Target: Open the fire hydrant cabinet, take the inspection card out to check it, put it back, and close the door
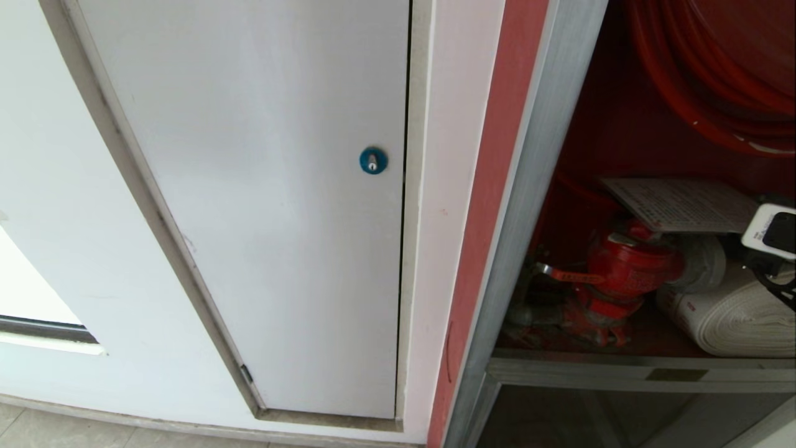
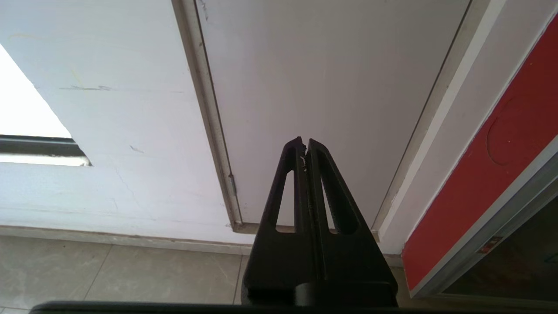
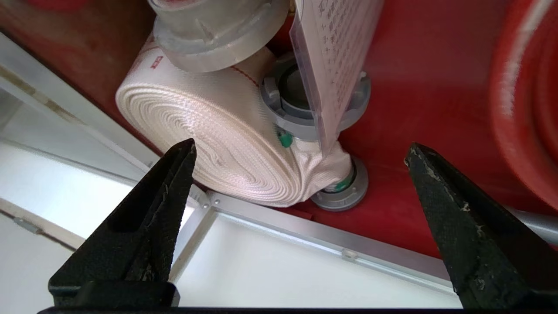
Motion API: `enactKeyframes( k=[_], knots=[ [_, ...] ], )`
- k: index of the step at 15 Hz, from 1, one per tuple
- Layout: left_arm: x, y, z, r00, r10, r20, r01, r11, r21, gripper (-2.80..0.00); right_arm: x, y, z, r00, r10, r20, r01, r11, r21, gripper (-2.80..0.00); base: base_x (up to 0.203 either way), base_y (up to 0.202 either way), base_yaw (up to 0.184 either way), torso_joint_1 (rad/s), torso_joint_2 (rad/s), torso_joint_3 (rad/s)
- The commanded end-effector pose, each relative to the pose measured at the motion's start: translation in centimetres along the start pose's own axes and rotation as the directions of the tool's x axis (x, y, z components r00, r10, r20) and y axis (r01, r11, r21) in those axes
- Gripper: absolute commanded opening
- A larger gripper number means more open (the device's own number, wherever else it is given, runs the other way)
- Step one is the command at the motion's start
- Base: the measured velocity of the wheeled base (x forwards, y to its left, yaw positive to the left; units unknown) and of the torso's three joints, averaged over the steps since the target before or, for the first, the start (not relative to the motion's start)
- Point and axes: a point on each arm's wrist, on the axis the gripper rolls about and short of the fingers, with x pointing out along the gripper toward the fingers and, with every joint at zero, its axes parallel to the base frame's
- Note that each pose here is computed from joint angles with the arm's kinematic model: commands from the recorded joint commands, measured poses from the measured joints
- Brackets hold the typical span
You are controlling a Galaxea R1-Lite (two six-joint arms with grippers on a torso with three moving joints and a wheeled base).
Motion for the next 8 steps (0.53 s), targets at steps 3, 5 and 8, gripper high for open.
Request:
enactKeyframes(
  k=[3,5,8],
  knots=[
    [0.0,0.0,0.0,1.0,0.0,0.0,0.0,1.0,0.0,-2.8,2.5,-0.1,0.4,1.0,-0.001,-0.004,0.001,1.0,-0.001,0.0,0.0,0.0,0.0,0.0,0.0,0.0],
    [0.0,0.0,0.0,1.0,0.0,0.0,0.0,1.0,0.0,-2.8,3.4,-0.2,0.6,1.0,-0.013,0.007,0.013,1.0,0.005,0.0,0.0,0.0,0.0,0.0,0.0,0.0],
    [0.0,0.0,0.0,1.0,0.0,-0.001,0.0,1.0,0.0,-2.8,4.0,-0.3,0.8,1.0,-0.021,0.018,0.021,1.0,0.008,0.0,0.0,0.0,0.0,0.0,0.0,0.0]
  ],
)
